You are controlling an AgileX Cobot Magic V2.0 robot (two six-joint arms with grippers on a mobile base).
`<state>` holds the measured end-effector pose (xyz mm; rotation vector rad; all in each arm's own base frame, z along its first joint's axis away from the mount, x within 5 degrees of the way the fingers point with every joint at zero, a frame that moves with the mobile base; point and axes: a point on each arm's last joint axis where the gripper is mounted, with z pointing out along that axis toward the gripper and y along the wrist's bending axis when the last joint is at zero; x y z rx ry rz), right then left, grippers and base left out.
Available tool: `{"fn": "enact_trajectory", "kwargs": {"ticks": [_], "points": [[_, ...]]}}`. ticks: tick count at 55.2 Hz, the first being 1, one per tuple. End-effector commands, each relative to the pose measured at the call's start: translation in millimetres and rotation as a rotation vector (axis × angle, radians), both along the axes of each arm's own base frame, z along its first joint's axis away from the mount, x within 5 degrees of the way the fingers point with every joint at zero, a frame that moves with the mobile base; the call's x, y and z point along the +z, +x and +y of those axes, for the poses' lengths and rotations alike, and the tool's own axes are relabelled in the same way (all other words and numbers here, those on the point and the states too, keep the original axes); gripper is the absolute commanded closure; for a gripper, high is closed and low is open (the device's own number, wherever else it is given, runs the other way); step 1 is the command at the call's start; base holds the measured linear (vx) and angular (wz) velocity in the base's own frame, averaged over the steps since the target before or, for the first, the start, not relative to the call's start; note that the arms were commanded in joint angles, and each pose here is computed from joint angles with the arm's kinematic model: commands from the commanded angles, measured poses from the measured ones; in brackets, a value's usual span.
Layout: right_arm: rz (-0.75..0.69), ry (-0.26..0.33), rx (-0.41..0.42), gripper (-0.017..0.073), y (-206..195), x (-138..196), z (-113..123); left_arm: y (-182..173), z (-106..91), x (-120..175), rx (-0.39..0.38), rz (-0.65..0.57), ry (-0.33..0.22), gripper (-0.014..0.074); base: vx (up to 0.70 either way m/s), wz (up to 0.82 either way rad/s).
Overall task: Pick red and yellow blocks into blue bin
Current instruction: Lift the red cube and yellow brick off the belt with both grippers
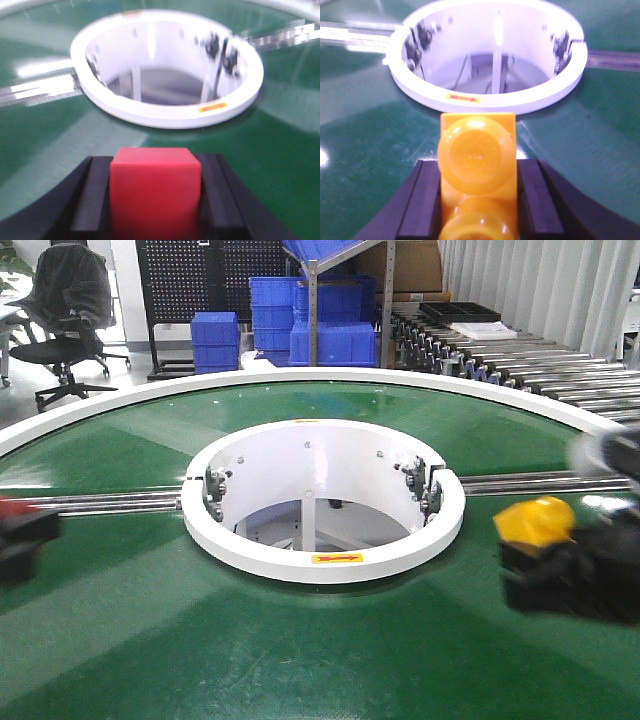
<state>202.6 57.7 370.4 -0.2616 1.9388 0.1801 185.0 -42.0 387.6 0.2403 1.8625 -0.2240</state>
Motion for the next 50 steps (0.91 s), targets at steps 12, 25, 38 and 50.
{"fn": "enact_trajectory", "kwargs": {"ticks": [12, 25, 38, 50], "points": [[-0.275, 0.057, 0.009, 0.0569, -57.2, -9.9, -16.4, -69.6, 16.4, -20.5, 0.057, -0.256, -0.068, 0.0594, 0.0, 0.0], [-0.359, 0.079, 0.009, 0.0569, -78.2, -6.0, -22.4, -70.4, 15.9, -25.1, 0.05, -0.229, -0.063, 0.0594, 0.0, 0.0], [-0.355, 0.075, 0.009, 0.0569, -80.2, -6.2, -23.0, -70.4, 15.9, -24.9, 0.051, -0.231, -0.063, 0.0594, 0.0, 0.0], [-0.351, 0.075, 0.008, 0.0569, -79.8, -6.5, -22.9, -70.4, 15.9, -24.9, 0.051, -0.231, -0.063, 0.0594, 0.0, 0.0]]}}
